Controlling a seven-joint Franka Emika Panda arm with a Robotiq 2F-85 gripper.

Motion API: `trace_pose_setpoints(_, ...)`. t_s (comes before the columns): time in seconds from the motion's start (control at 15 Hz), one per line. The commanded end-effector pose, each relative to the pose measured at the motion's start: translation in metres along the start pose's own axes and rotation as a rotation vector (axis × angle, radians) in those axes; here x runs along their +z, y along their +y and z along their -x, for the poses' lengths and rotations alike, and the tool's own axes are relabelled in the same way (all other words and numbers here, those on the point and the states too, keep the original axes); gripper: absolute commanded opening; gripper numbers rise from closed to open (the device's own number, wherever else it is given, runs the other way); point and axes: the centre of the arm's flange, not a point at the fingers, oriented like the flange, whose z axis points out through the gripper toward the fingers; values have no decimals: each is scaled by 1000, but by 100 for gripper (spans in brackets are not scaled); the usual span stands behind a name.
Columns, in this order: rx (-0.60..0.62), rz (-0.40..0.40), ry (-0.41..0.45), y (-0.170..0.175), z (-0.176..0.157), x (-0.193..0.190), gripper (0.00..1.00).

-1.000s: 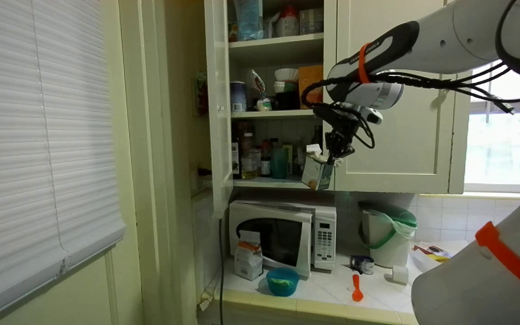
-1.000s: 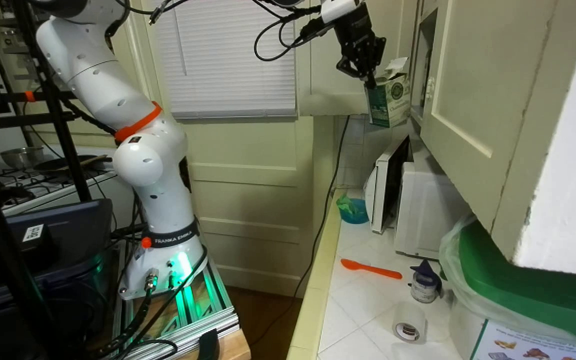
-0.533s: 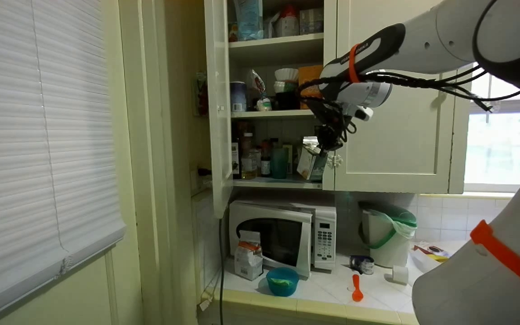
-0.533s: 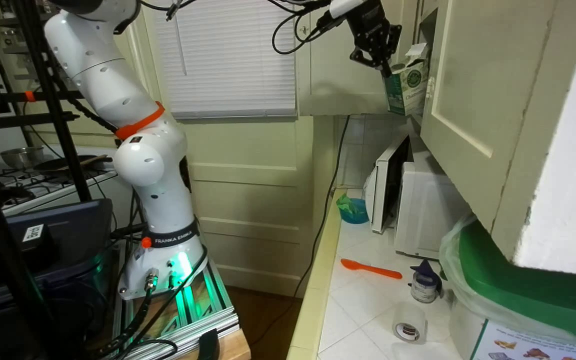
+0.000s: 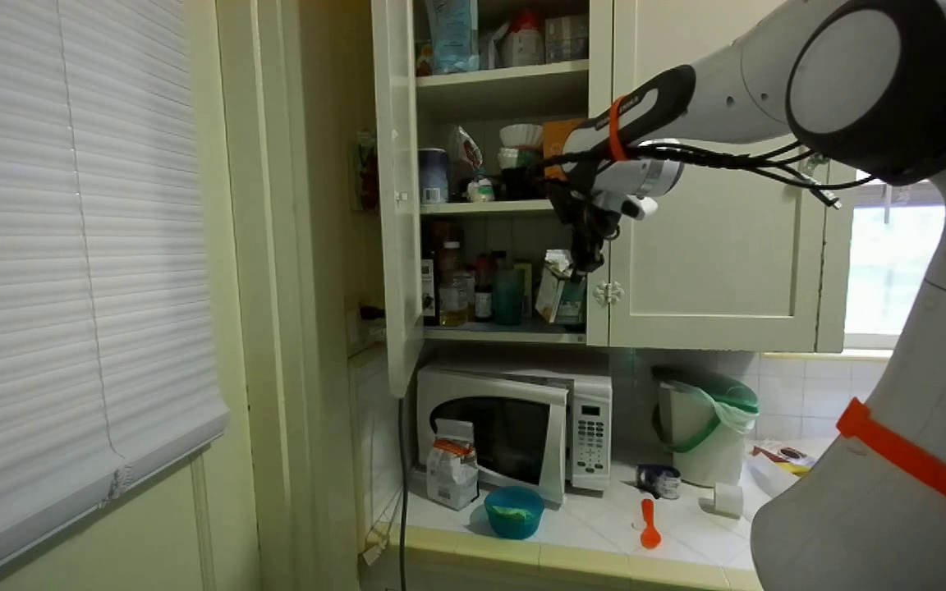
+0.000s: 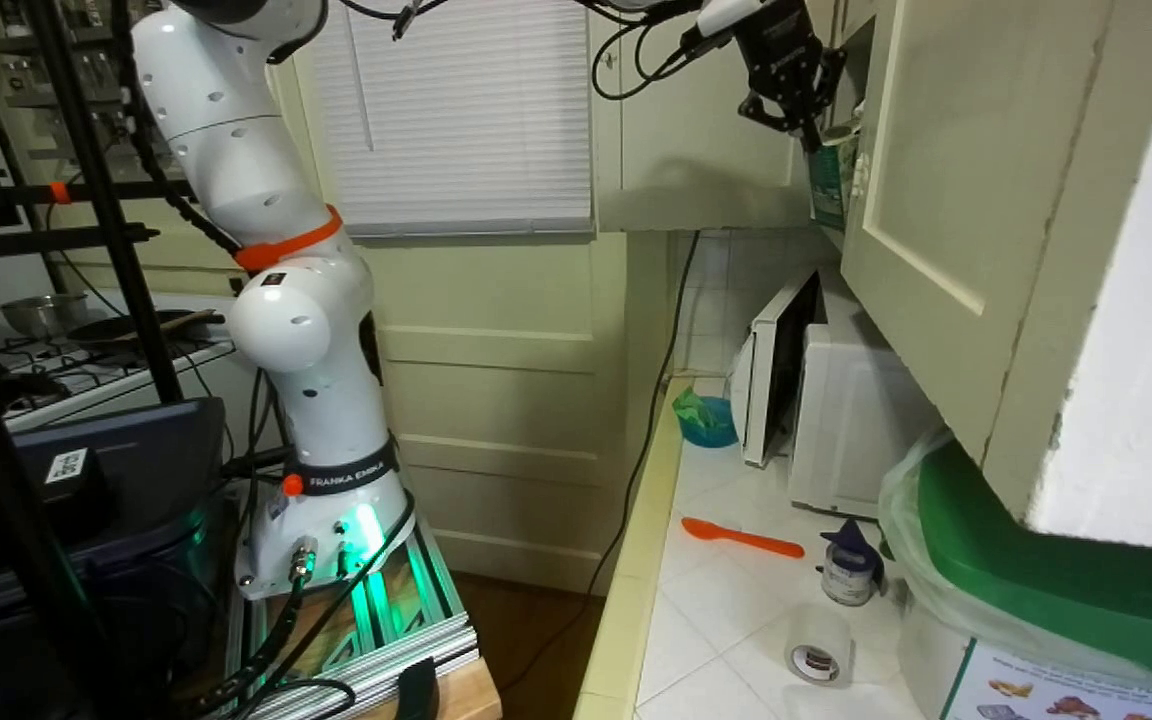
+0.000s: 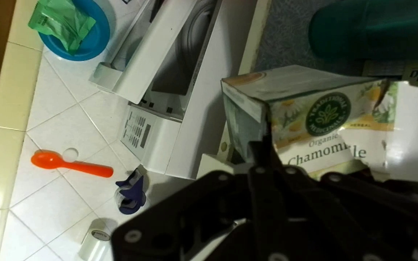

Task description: Pick up the green box and put it inside the bottom shelf of the cabinet

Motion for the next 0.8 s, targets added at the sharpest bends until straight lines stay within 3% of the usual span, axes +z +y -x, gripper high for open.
trace_pose_setpoints(0.0, 71, 21, 49, -21, 7, 8, 0)
trace_pose_setpoints(0.47, 99, 60, 94, -38, 15, 27, 0)
trace_pose_setpoints(0.53, 99, 66, 99, -39, 15, 28, 25)
trace_pose_setpoints(0.6, 101, 72, 106, -40, 15, 30, 27)
trace_pose_setpoints(0.73, 95, 72, 107, -41, 15, 30, 41)
